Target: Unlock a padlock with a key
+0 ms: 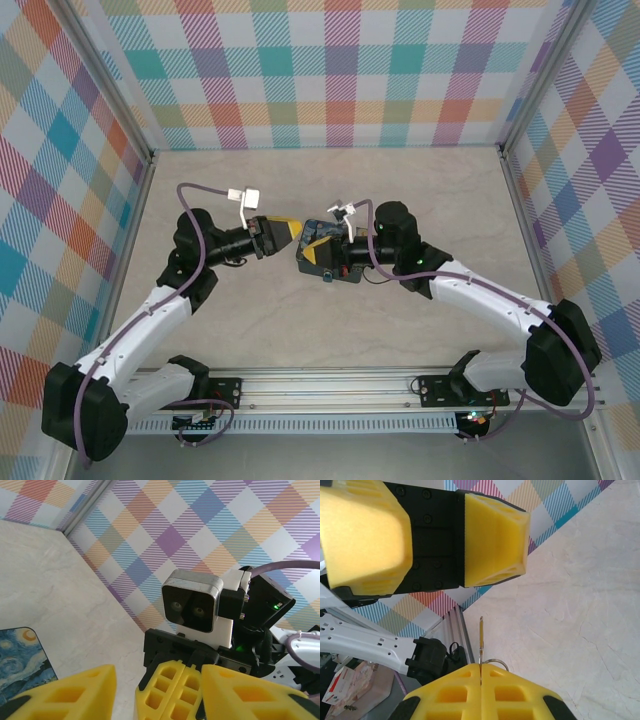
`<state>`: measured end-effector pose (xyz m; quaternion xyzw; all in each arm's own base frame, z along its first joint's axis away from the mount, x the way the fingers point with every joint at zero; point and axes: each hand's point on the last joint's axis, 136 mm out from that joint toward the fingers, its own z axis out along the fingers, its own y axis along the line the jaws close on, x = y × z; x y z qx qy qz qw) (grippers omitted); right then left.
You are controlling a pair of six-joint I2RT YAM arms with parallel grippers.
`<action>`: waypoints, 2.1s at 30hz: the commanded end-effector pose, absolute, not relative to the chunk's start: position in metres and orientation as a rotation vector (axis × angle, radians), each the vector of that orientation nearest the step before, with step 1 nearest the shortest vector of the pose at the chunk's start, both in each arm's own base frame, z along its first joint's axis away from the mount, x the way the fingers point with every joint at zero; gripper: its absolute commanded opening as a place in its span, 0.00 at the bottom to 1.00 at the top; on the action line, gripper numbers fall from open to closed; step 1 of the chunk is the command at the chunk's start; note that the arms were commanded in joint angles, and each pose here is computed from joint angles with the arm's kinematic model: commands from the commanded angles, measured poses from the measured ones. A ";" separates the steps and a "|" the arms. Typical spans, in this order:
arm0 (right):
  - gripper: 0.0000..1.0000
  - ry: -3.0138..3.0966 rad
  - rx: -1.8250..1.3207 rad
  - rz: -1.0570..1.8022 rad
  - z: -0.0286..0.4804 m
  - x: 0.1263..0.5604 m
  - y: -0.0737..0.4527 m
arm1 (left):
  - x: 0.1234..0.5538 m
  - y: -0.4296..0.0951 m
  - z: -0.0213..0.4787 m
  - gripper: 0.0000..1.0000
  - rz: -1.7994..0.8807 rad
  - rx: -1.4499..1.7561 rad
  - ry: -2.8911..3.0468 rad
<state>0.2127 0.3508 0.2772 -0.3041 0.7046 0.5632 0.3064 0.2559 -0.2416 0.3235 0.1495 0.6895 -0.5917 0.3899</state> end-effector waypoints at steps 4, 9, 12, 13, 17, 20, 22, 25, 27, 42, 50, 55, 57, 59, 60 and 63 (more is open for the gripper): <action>0.05 1.742 -0.820 1.497 0.305 0.217 0.354 | 0.246 -0.251 0.338 0.43 -1.520 0.500 1.694; 0.05 1.730 -0.799 1.483 0.309 0.222 0.353 | 0.245 -0.253 0.335 0.42 -1.525 0.516 1.699; 0.05 1.729 -0.784 1.474 0.310 0.225 0.352 | 0.243 -0.254 0.334 0.38 -1.521 0.527 1.697; 0.05 1.731 -0.778 1.470 0.310 0.227 0.352 | 0.243 -0.254 0.333 0.36 -1.520 0.532 1.696; 0.05 1.735 -0.762 1.474 0.310 0.229 0.352 | 0.242 -0.255 0.331 0.28 -1.521 0.543 1.702; 0.05 1.729 -0.748 1.481 0.312 0.231 0.352 | 0.242 -0.256 0.329 0.25 -1.518 0.545 1.710; 0.05 1.732 -0.739 1.480 0.311 0.233 0.352 | 0.241 -0.256 0.329 0.21 -1.518 0.551 1.711; 0.05 1.733 -0.729 1.478 0.312 0.234 0.351 | 0.240 -0.257 0.329 0.14 -1.514 0.556 1.712; 0.05 1.741 -0.728 1.482 0.311 0.234 0.350 | 0.241 -0.257 0.329 0.09 -1.510 0.556 1.714; 0.49 1.637 -0.780 1.681 0.324 0.222 0.332 | 0.241 -0.260 0.344 0.00 -1.484 0.545 1.678; 0.49 1.624 -0.800 1.762 0.323 0.225 0.345 | 0.243 -0.262 0.343 0.00 -1.470 0.536 1.682; 0.48 1.641 -0.796 1.764 0.317 0.220 0.345 | 0.246 -0.262 0.340 0.00 -1.460 0.525 1.694; 0.46 1.646 -0.790 1.760 0.316 0.219 0.345 | 0.247 -0.262 0.338 0.00 -1.459 0.520 1.699; 0.44 1.647 -0.788 1.759 0.316 0.218 0.345 | 0.249 -0.263 0.337 0.00 -1.454 0.514 1.704; 0.43 1.650 -0.790 1.760 0.316 0.218 0.346 | 0.249 -0.263 0.337 0.00 -1.454 0.512 1.705; 0.41 1.658 -0.797 1.765 0.315 0.217 0.348 | 0.251 -0.262 0.336 0.00 -1.450 0.503 1.707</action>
